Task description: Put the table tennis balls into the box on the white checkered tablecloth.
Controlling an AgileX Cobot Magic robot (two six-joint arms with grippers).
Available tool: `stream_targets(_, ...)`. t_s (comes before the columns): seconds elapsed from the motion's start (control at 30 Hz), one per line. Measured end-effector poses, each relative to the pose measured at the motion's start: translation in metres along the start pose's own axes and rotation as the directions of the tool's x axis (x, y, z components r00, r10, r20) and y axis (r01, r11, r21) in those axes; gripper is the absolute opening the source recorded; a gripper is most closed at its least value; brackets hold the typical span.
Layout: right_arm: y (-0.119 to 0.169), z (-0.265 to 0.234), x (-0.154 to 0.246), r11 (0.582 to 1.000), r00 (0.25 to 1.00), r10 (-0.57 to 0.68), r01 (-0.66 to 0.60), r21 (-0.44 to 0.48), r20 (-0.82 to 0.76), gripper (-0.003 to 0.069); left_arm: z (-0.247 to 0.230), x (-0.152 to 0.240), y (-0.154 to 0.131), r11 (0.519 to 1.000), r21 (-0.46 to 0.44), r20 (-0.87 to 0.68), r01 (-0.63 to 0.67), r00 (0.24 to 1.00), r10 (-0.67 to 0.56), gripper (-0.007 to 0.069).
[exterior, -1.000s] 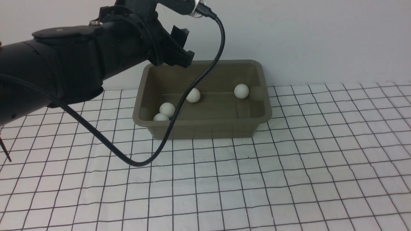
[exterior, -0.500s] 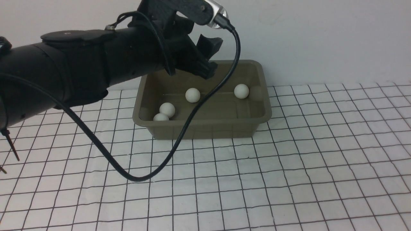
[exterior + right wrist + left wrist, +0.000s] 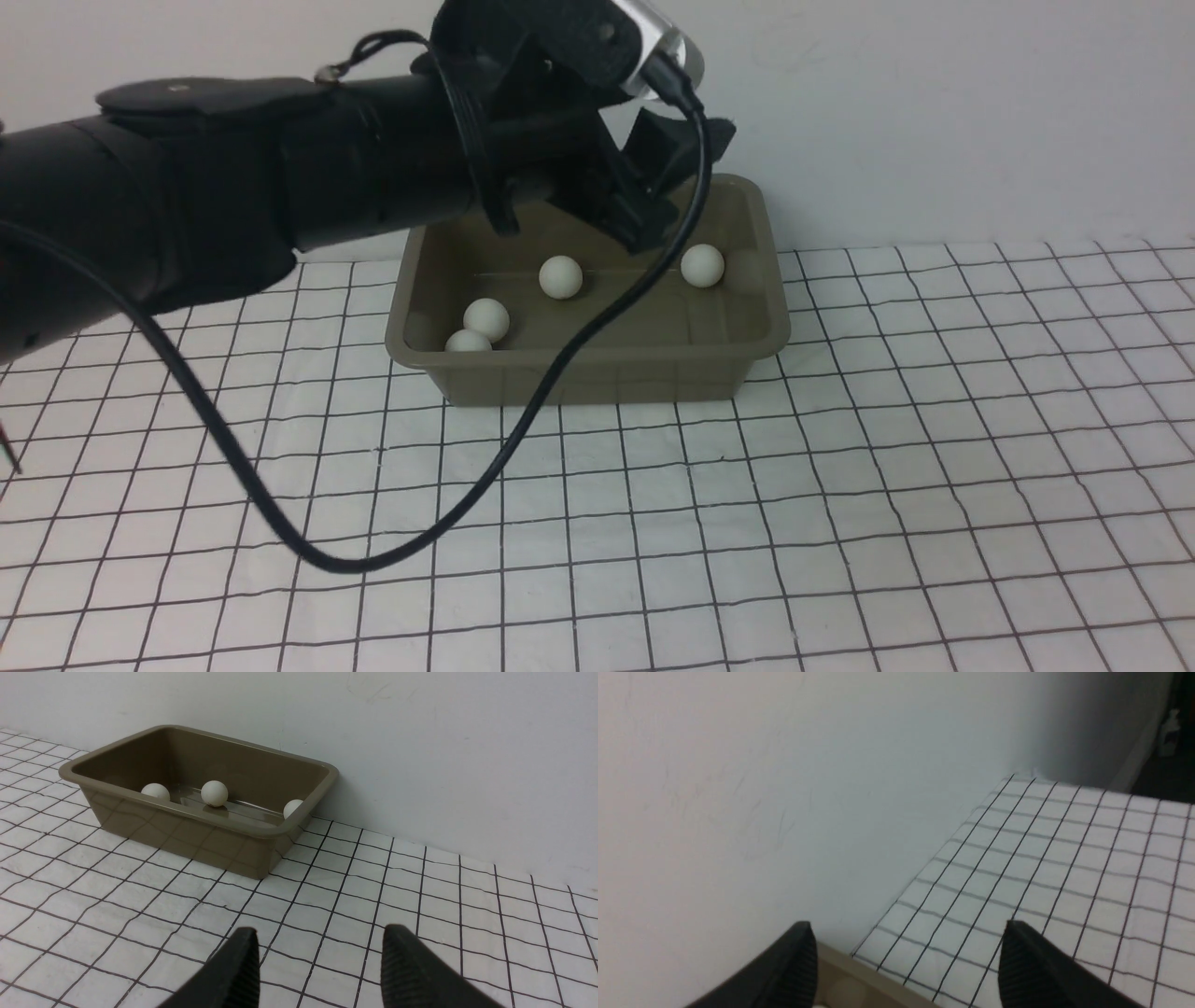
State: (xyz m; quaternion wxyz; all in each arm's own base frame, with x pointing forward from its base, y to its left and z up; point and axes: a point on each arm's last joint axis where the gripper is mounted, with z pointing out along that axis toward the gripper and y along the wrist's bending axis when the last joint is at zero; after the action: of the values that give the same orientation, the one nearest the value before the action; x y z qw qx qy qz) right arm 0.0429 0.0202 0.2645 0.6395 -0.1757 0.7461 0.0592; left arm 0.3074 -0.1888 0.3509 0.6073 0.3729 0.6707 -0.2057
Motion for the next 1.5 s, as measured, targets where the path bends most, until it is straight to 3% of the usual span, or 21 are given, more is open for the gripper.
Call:
stream_targets(0.13, 0.0, 0.0, 0.0, 1.0, 1.0, 0.0, 0.0, 0.0, 0.0, 0.0335, -0.025, -0.028, -0.004, 0.996, -0.015, 0.083, -0.087, 0.993, 0.088, 0.0469)
stream_targets(0.27, 0.0, 0.0, 0.0, 1.0, 1.0, 0.0, 0.0, 0.0, 0.0, 0.0335, -0.053, -0.052, -0.001, 0.982, -0.123, 0.121, -0.146, 0.98, 0.161, 0.0469)
stream_targets(0.4, 0.0, 0.0, 0.0, 1.0, 1.0, 0.0, 0.0, 0.0, 0.0, 0.0335, -0.062, -0.057, 0.003, 0.971, -0.192, 0.112, -0.141, 0.98, 0.165, 0.0469)
stream_targets(0.53, 0.0, 0.0, 0.0, 1.0, 1.0, 0.0, 0.0, 0.0, 0.0, 0.0335, -0.073, -0.063, 0.005, 0.969, -0.243, 0.131, -0.052, 0.988, 0.086, 0.0469)
stream_targets(0.63, 0.0, 0.0, 0.0, 1.0, 1.0, 0.0, 0.0, 0.0, 0.0, 0.0335, -0.079, -0.067, 0.004, 0.972, -0.233, 0.146, -0.015, 0.988, 0.05, 0.0469)
stream_targets(0.8, 0.0, 0.0, 0.0, 1.0, 1.0, 0.0, 0.0, 0.0, 0.0, 0.0335, -0.089, -0.069, -0.002, 0.976, -0.175, 0.143, 0.127, 0.984, -0.102, 0.0469)
stream_targets(0.83, 0.0, 0.0, 0.0, 1.0, 1.0, 0.0, 0.0, 0.0, 0.0, 0.0335, -0.089, -0.067, -0.003, 0.987, 0.102, 0.124, 0.126, 0.983, -0.138, 0.0469)
stream_targets(0.87, 0.0, 0.0, 0.0, 1.0, 1.0, 0.0, 0.0, 0.0, 0.0, 0.0335, -0.088, -0.065, -0.005, 0.973, -0.145, 0.096, 0.18, 0.981, -0.167, 0.0469)
stream_targets(1.07, 0.0, 0.0, 0.0, 1.0, 1.0, 0.0, 0.0, 0.0, 0.0, 0.0335, -0.088, -0.048, -0.011, 0.97, -0.123, -0.098, 0.211, 0.97, -0.223, 0.0469)
stream_targets(1.33, 0.0, 0.0, 0.0, 1.0, 1.0, 0.0, 0.0, 0.0, 0.0, 0.0335, -0.114, -0.05, -0.008, 0.956, -0.236, -0.16, 0.172, 0.964, -0.213, 0.0469)
stream_targets(1.5, 0.0, 0.0, 0.0, 1.0, 1.0, -0.001, 0.001, 0.0, 0.0, 0.0335, -0.159, -0.059, -0.007, 0.932, -0.332, -0.175, 0.148, 0.961, -0.215, 0.0469)
